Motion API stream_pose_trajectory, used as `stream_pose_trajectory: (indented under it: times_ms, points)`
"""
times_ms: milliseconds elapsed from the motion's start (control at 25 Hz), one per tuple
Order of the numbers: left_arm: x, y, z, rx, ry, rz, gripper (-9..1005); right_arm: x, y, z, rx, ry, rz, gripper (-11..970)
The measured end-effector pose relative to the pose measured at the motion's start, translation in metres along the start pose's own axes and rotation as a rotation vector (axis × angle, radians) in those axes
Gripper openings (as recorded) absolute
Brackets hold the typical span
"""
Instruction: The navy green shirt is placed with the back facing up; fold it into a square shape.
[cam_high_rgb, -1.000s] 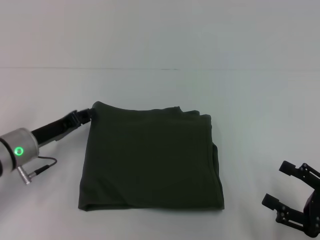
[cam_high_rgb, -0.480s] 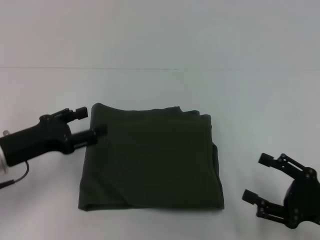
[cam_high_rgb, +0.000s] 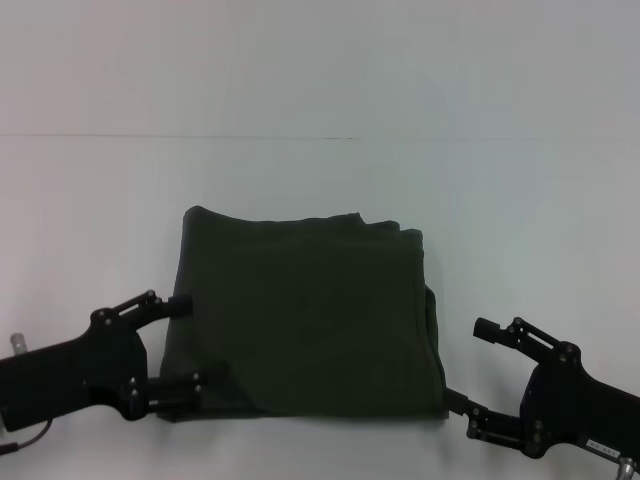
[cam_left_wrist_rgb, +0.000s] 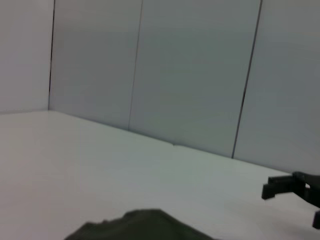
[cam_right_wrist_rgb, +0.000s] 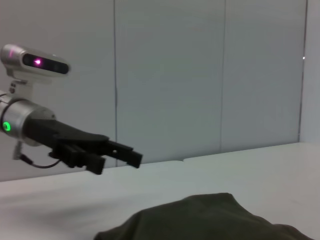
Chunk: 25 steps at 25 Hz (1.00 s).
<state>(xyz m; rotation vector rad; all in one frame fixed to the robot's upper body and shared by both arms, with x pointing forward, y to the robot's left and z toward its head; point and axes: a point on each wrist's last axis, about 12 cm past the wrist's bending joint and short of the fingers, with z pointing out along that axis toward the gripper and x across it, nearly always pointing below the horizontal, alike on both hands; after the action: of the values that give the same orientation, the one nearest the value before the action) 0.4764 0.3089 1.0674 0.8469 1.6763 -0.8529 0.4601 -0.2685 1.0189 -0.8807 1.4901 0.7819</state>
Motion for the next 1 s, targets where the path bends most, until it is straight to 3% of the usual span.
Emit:
stream_pose_trajectory:
  times_ms: [360,1000]
  points:
    - [0.01,-0.006,-0.003,0.001,0.008,-0.021,948,0.003,-0.002,-0.002,0.067,-0.006,-0.02,914]
    - [0.015,-0.009,-0.01,-0.007,0.018,-0.028,949,0.007,-0.001,-0.004,0.073,0.024,-0.015,914]
